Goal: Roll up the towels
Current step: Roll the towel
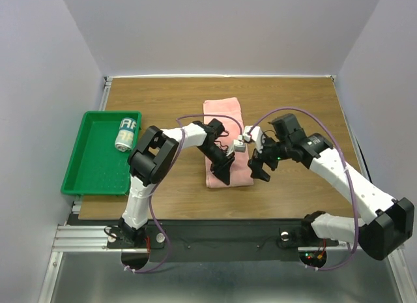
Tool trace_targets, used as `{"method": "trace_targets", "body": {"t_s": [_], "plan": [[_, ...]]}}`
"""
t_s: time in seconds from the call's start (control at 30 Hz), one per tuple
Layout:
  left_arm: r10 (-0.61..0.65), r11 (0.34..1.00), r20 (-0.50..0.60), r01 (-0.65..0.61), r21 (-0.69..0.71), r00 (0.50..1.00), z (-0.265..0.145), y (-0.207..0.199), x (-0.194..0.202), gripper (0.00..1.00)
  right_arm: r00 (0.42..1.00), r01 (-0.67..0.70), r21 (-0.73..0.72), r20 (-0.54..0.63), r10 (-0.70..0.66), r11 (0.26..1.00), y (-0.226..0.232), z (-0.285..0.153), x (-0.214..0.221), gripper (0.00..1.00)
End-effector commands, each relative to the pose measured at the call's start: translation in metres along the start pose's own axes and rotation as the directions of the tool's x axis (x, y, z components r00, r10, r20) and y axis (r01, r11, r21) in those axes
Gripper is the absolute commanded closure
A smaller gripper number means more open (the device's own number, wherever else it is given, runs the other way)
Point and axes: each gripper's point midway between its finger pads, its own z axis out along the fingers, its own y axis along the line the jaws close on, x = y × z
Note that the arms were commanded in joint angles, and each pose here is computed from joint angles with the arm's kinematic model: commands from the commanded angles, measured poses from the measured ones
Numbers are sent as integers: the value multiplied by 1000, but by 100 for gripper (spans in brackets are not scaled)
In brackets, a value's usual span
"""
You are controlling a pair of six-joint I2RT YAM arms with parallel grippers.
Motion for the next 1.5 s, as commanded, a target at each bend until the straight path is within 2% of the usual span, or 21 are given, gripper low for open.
{"method": "trace_targets", "body": {"t_s": [0.0,0.3,0.5,0.73,0.9,0.93,0.97,1.07,1.17,1.2,1.33,1.37,1.43,1.47], "plan": [[-247,969,-349,241,-62,904,15,7,117,72,985,165,65,34,-167,984,-8,20,-23,0],[-273,962,-349,261,-82,897,11,21,116,70,923,386,73,-50,-383,920,9,75,-21,0],[-274,962,-331,256,-96,903,10,29,110,67,914,401,53,-83,-397,914,13,103,0,4],[-274,961,-293,255,-104,916,1,31,101,60,924,361,-52,-116,-365,931,29,126,46,35],[-267,962,-229,245,-118,936,-16,21,92,49,932,344,-109,-83,-353,933,39,134,50,69],[-272,960,-209,251,-123,939,-21,17,92,46,938,332,-124,-58,-341,935,41,136,44,83],[-272,960,-202,250,-125,941,-24,14,92,45,943,320,-133,-48,-329,938,41,137,41,88],[-264,958,-170,238,-159,949,-36,11,87,45,954,289,-181,-23,-298,940,42,144,40,96],[-251,952,-65,234,-196,966,-55,14,69,41,959,275,-229,-10,-284,934,47,148,43,99],[-277,940,-16,268,-213,961,-67,17,66,39,961,265,-242,-10,-275,933,49,150,44,99],[-269,925,132,294,-239,954,-101,20,50,24,974,213,-289,-8,-225,933,53,154,46,99],[-244,927,159,278,-253,957,-109,18,44,19,981,178,-309,-15,-192,934,55,156,48,99],[-209,928,186,255,-273,960,-120,16,40,17,988,145,-321,-11,-157,936,52,157,43,99],[-175,923,204,232,-306,963,-129,15,36,12,993,103,-350,-24,-119,931,55,159,46,99]]}}
